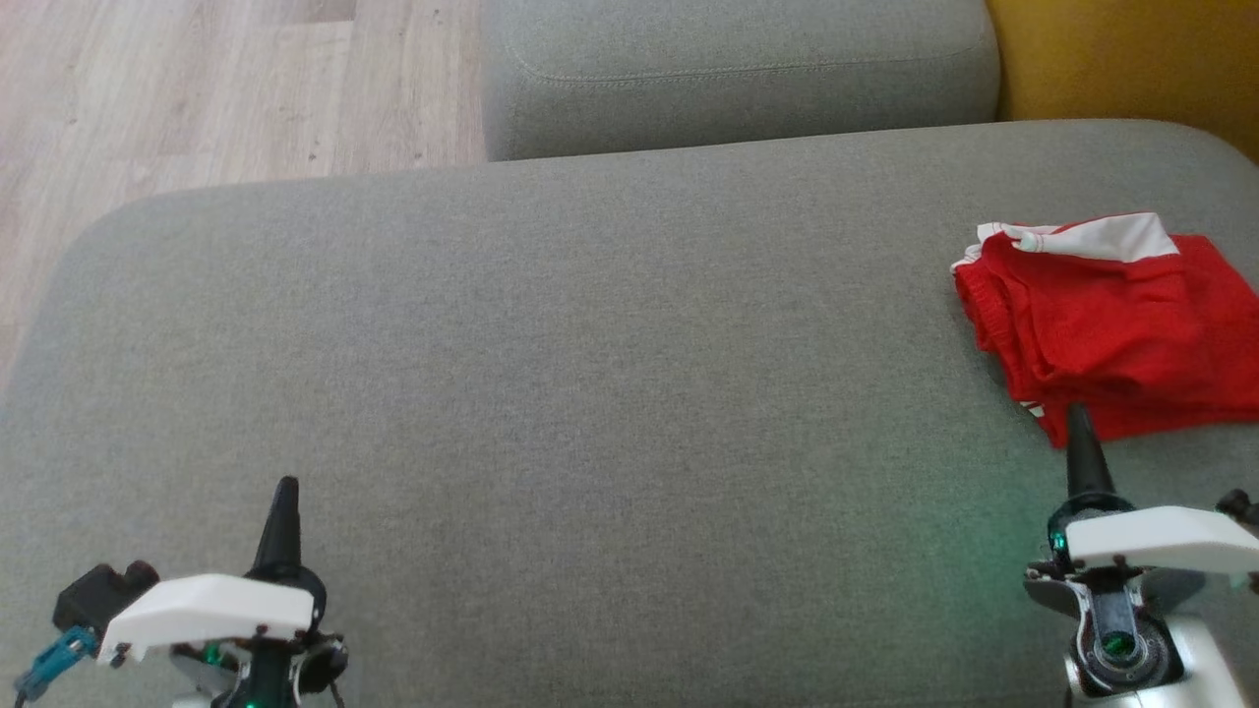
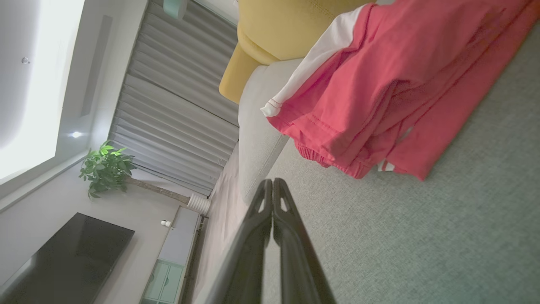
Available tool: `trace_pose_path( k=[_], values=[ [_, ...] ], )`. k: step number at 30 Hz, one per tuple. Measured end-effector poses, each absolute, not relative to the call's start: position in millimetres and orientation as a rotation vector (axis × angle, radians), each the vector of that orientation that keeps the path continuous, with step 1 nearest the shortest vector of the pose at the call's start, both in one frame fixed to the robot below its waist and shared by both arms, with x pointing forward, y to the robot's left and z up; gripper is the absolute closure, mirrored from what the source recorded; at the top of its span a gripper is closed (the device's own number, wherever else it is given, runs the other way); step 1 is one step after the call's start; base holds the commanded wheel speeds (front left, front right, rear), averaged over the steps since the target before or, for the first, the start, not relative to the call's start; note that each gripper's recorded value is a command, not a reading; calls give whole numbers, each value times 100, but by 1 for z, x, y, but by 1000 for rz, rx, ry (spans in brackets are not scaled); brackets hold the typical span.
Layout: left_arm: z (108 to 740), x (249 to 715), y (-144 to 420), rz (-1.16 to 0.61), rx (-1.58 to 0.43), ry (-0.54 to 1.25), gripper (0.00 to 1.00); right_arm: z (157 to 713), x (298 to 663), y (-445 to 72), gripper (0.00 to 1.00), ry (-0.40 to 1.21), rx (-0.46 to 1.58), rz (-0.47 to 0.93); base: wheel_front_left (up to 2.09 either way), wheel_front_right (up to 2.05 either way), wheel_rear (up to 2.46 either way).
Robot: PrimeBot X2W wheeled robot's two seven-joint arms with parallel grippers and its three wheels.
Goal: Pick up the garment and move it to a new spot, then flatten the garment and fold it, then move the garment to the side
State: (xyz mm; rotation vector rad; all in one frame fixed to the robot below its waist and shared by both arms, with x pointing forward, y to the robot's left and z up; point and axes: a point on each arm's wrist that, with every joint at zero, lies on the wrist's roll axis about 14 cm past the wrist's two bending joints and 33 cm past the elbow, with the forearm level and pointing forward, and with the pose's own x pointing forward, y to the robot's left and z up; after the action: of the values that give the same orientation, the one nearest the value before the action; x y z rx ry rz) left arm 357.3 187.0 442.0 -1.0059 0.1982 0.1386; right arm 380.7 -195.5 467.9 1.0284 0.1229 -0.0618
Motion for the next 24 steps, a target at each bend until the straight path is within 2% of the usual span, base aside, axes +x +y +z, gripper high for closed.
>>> trace_pose_path(
  k=[24],
  values=[
    [454,365,187,118,-1286,163,100,479,384,-201,100,79,1297,-74,0,0,0]
  ],
)
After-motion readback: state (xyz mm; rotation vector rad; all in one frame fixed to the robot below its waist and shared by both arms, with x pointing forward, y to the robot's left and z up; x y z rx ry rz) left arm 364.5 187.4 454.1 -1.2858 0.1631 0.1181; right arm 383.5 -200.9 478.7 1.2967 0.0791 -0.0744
